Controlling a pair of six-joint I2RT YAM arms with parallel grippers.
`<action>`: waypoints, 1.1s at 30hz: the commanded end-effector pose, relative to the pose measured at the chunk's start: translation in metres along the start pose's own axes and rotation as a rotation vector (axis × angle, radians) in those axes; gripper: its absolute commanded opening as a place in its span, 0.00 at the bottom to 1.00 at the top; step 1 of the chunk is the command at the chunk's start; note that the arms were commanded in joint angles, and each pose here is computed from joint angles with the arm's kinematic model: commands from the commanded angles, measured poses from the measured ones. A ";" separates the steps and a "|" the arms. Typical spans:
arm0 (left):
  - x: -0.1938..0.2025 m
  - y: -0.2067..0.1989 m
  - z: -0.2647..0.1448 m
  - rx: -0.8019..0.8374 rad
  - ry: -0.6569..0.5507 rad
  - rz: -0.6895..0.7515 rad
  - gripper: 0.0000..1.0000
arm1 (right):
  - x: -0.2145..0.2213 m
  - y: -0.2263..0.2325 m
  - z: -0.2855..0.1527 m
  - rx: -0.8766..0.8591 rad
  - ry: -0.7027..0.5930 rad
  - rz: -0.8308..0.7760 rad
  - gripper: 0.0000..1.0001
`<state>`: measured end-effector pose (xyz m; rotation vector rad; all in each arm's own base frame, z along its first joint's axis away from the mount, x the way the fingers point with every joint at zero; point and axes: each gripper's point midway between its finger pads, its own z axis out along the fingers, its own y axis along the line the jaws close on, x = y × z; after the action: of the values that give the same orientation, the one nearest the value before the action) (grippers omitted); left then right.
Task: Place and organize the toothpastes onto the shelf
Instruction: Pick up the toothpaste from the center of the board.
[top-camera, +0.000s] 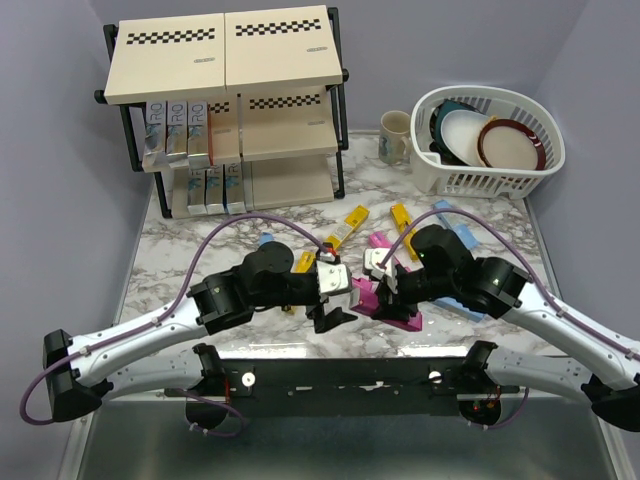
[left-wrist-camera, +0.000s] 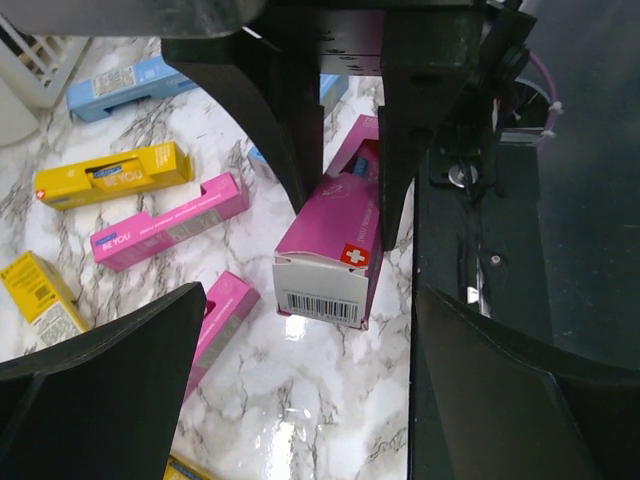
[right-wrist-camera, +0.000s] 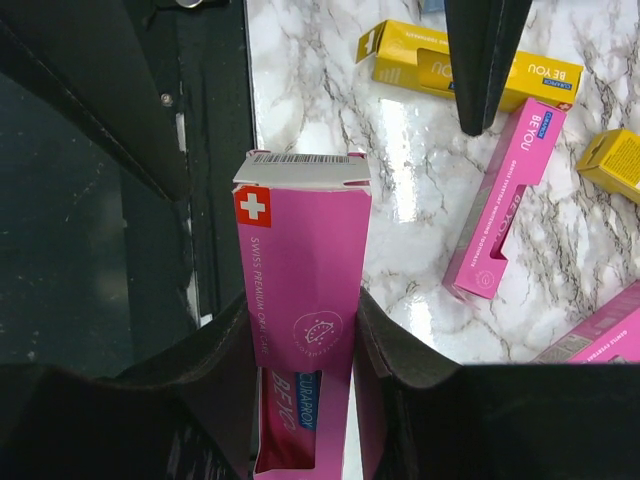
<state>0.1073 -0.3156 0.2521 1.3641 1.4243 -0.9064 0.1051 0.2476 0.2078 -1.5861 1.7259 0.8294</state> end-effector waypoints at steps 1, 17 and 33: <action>-0.014 -0.015 0.007 0.112 -0.085 0.028 0.99 | -0.014 0.008 -0.006 -0.023 -0.056 -0.055 0.27; -0.012 -0.019 0.027 0.174 -0.060 -0.014 0.93 | -0.012 0.012 -0.006 -0.026 -0.062 -0.073 0.27; -0.011 -0.019 0.025 0.168 -0.054 -0.053 0.55 | -0.008 0.008 -0.004 -0.002 -0.044 -0.075 0.31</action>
<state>0.0906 -0.3435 0.2322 1.4527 1.4227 -1.0892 0.0945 0.2474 0.2173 -1.6087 1.6502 0.8481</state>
